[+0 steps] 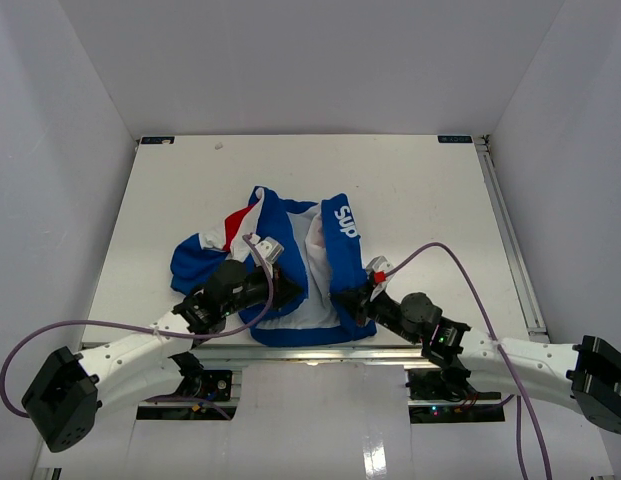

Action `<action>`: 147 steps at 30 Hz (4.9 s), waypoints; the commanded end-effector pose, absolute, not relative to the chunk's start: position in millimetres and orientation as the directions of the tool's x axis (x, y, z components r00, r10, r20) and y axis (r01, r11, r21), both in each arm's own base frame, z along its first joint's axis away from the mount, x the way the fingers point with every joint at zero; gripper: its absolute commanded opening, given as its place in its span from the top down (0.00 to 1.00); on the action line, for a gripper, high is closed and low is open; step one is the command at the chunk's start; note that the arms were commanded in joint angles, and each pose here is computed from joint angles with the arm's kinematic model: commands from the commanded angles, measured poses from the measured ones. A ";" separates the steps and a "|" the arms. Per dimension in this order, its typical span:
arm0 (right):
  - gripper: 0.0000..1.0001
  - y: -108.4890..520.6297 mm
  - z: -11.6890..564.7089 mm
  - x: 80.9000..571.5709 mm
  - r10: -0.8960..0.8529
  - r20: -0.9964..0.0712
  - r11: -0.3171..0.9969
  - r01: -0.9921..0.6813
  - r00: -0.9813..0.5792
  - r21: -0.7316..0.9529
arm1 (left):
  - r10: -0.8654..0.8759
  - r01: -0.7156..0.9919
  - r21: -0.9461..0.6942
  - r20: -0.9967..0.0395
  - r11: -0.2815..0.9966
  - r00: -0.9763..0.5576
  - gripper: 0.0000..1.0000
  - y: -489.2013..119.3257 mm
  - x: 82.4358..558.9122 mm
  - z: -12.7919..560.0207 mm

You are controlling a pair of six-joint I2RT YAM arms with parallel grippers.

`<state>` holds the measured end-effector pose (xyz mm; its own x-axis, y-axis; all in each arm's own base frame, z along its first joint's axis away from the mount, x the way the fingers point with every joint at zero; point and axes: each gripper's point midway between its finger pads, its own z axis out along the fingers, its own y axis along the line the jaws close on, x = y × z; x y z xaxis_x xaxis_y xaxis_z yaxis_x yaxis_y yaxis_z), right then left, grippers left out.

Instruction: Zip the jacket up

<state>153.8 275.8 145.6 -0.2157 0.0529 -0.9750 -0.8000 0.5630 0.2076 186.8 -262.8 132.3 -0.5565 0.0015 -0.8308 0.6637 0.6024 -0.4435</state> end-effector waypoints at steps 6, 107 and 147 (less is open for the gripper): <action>0.92 305.6 186.7 155.2 0.122 -0.978 0.485 -0.850 -0.166 0.205 | -0.230 0.882 -0.285 -0.950 0.376 -0.209 1.00 -269.6 167.8 209.0; 0.92 318.1 248.7 99.8 0.267 -0.924 0.158 -0.933 -0.274 0.323 | -0.314 0.968 0.011 -0.945 0.252 0.092 1.00 -250.2 121.3 205.0; 0.92 316.9 253.7 110.0 0.309 -0.896 0.200 -0.899 -0.318 0.389 | -0.300 0.970 0.050 -0.946 0.238 0.123 1.00 -250.6 117.8 200.6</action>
